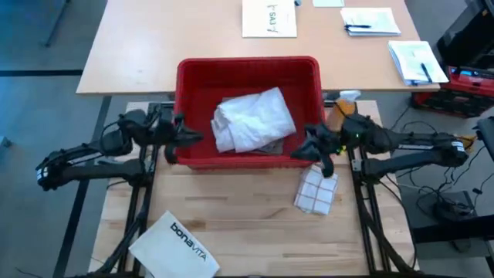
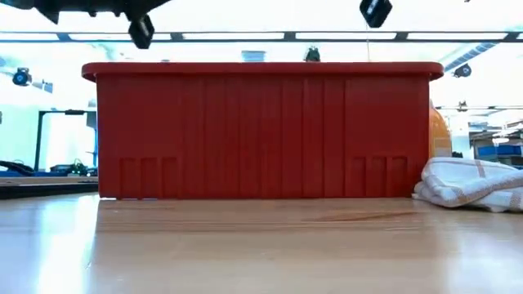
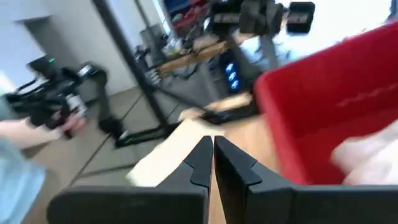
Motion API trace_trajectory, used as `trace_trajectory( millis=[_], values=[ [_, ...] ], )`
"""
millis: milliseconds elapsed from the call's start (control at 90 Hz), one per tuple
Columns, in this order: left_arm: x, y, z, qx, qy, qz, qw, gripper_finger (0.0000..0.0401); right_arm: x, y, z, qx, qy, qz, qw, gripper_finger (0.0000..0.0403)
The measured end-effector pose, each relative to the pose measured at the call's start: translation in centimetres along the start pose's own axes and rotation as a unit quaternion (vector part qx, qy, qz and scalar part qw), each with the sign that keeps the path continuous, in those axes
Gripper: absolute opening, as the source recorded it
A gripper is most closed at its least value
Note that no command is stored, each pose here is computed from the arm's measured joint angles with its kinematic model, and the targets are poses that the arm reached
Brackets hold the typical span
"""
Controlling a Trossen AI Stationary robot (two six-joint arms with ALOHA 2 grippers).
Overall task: Fold laundry
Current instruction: Return to Home Position
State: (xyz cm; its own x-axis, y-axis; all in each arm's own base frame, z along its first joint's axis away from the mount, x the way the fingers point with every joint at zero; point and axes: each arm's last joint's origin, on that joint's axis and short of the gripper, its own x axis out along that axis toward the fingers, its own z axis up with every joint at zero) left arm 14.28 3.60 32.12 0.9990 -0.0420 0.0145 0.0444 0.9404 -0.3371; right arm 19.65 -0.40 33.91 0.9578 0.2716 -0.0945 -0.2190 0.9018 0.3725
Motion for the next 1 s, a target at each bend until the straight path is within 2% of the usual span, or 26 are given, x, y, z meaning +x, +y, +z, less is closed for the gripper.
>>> trace_trajectory(
  millis=[122,222,411,522,589,656,722,789,833,922,1000],
  values=[
    [-0.2,-1.2,-2.3,0.017,0.045,-0.064,0.997,0.0000,0.5,1.4,-1.9,0.013,0.043,0.039,0.998,0.0000],
    [-0.2,-1.5,-3.4,0.029,0.051,-0.069,0.996,0.0000,0.6,2.4,-2.3,0.012,0.053,0.064,0.996,0.0000],
    [0.2,-2.0,-4.1,0.019,0.065,-0.105,0.992,0.0000,1.0,2.9,-2.8,0.037,0.073,0.077,0.994,0.0000],
    [0.4,-2.6,-4.2,0.035,0.061,-0.137,0.988,0.0000,1.2,3.4,-2.9,0.083,0.080,0.091,0.989,0.0000],
    [0.4,-3.0,-3.9,0.068,0.044,-0.160,0.984,0.0000,1.2,4.1,-2.9,0.032,0.078,0.132,0.988,0.0000],
    [0.3,-3.6,-3.8,0.127,0.027,-0.193,0.973,0.0000,0.9,4.8,-3.0,-0.025,0.074,0.169,0.982,0.0000],
    [0.4,-3.9,-4.2,0.163,0.022,-0.207,0.964,0.0000,0.8,4.9,-2.6,-0.038,0.046,0.148,0.987,0.0000],
    [0.7,-3.7,-5.0,0.161,0.026,-0.205,0.965,0.0000,1.1,4.5,-2.3,-0.019,0.019,0.094,0.995,0.0000],
    [0.9,-3.6,-5.7,0.147,0.032,-0.206,0.967,0.0000,1.4,4.6,-2.5,-0.023,0.023,0.091,0.995,0.0000],
    [1.0,-3.2,-7.5,0.120,0.046,-0.212,0.969,0.0000,1.6,5.2,-3.8,-0.071,0.048,0.143,0.986,0.0000],
    [1.0,-3.1,-8.3,0.117,0.022,-0.225,0.967,0.0000,1.5,5.5,-4.6,-0.102,0.032,0.199,0.974,0.0000]
  ],
)
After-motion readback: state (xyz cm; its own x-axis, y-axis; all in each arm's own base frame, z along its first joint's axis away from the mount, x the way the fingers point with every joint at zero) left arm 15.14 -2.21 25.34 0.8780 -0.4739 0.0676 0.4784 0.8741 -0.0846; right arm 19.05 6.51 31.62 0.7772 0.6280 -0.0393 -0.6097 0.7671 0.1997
